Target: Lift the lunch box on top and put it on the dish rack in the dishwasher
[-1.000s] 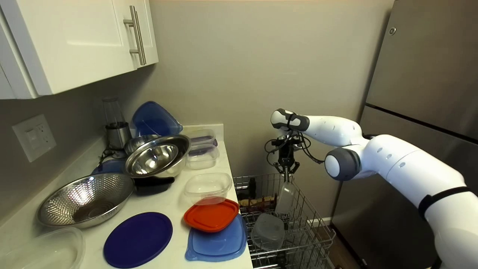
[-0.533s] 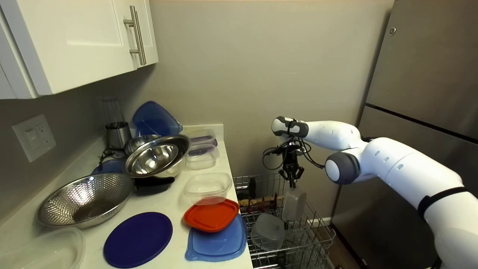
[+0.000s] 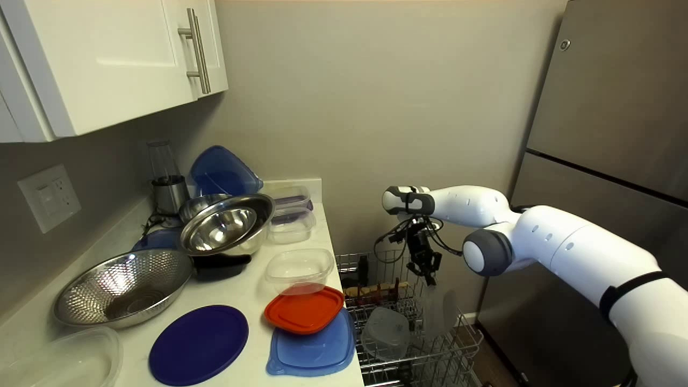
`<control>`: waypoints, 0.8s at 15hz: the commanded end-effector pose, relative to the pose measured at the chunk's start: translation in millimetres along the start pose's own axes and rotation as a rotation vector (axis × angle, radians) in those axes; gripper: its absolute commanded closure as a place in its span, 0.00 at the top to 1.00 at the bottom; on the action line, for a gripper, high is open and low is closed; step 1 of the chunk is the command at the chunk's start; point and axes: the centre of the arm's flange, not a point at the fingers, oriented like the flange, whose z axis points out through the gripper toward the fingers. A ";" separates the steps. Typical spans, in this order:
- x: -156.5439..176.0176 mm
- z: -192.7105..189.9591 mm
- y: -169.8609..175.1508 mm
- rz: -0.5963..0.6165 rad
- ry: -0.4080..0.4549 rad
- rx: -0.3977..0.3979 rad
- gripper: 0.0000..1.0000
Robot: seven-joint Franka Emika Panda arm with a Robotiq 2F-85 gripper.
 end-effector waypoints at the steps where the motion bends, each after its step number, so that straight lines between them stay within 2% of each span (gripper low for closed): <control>1: 18.0 -28.4 -55.9 0.026 -0.006 -0.117 0.01; 5: 13.3 -14.2 -64.9 0.026 -0.014 -0.179 0.01; 9: 17.8 -6.3 -63.0 0.033 -0.034 -0.199 0.01; 10: 19.5 -4.4 -63.8 0.038 -0.038 -0.198 0.26; 11: 20.7 -3.2 -64.4 0.038 -0.044 -0.203 0.27; 12: 21.5 -1.7 -64.8 0.038 -0.046 -0.205 0.34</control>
